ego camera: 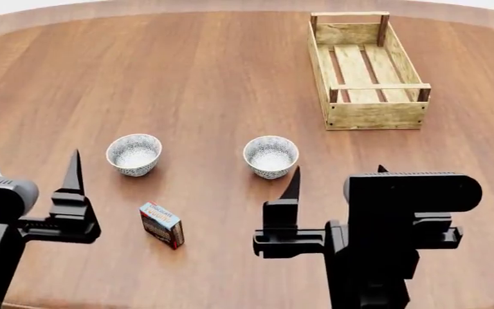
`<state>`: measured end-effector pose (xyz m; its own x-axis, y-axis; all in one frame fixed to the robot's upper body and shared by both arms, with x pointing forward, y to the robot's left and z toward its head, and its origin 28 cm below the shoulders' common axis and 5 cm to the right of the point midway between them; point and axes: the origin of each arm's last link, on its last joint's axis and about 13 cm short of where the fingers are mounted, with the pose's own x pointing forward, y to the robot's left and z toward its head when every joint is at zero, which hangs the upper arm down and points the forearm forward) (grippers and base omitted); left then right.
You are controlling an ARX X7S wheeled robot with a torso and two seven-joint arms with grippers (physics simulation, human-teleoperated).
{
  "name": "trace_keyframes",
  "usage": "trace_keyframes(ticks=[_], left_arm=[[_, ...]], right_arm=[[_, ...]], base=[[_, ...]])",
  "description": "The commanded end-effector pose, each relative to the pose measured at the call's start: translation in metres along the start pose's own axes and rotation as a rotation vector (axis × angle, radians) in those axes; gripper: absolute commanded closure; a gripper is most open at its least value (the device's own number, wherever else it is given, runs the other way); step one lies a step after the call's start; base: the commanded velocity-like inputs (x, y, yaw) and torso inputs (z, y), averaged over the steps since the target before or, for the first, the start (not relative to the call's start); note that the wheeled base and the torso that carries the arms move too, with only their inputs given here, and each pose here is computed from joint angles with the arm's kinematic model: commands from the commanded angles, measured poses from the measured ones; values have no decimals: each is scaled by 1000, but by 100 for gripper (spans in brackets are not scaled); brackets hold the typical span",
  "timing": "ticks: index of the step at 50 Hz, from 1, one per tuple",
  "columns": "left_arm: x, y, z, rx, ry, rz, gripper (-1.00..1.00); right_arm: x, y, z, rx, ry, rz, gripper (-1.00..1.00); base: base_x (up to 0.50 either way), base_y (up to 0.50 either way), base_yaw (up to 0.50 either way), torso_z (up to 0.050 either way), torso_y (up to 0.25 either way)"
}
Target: Stack the right bowl on the left bowl and place them in the tray.
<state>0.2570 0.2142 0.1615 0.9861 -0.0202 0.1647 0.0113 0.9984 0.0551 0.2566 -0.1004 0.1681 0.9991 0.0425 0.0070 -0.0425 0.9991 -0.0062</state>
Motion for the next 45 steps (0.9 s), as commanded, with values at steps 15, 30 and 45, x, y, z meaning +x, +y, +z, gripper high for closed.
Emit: trace_keyframes(ticks=[15, 30, 45], left_arm=[[-1, 1, 9, 9, -21, -15, -100], [-2, 1, 11, 9, -25, -13, -100], [-2, 4, 11, 7, -25, -9, -100]], right_arm=[[-4, 2, 10, -16, -19, 27, -100], [-3, 2, 9, -10, -14, 35, -100], [-2, 3, 12, -13, -16, 39, -100]], base=[[472, 0, 0, 0, 0], [500, 0, 0, 0, 0], [500, 0, 0, 0, 1]])
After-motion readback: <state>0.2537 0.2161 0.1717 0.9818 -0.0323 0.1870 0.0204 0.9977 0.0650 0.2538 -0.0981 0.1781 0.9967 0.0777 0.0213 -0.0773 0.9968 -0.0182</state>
